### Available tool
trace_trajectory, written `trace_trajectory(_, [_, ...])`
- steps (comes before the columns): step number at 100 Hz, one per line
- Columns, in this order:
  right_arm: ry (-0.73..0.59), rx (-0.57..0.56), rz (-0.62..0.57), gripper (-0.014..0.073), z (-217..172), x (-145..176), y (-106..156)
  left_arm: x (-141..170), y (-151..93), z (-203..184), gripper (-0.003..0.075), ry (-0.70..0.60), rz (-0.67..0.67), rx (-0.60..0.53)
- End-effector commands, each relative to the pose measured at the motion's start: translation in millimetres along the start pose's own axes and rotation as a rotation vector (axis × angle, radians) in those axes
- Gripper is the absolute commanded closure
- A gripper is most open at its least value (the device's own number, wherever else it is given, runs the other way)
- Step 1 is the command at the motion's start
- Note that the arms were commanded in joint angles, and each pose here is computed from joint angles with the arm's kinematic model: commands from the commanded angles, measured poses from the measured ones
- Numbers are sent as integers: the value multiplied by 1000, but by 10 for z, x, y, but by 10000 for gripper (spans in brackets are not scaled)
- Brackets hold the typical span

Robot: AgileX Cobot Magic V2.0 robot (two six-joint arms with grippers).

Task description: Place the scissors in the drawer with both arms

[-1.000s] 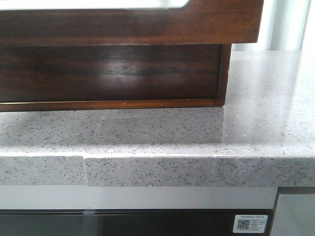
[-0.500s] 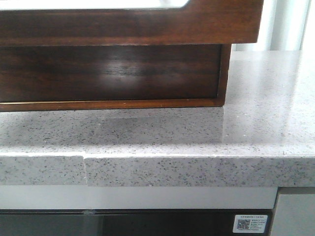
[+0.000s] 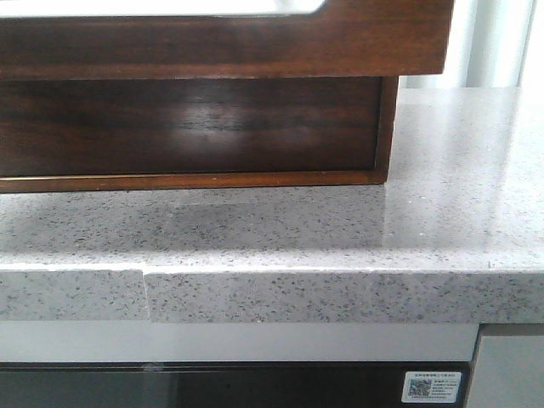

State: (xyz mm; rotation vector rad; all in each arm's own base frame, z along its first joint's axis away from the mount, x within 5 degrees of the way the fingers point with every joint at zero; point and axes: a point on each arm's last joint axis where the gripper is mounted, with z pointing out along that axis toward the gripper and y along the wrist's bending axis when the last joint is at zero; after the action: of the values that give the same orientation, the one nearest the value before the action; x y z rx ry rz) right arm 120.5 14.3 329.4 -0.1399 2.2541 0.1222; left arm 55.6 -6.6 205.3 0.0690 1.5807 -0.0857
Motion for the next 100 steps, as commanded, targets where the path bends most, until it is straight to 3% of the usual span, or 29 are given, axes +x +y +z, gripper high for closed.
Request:
trace_trajectory(1, [-78,10,7,664,-59,-107,-9,24,24,-11,741,-81,13,-26])
trace_trajectory(32, [-78,10,7,664,-59,-107,-9,-37,34,-19,741,-149,-3,-38])
trace_trajectory(100, [-110,13,1,664,-120,-73,-1,-36,34,-18,741,-147,-3,-38])
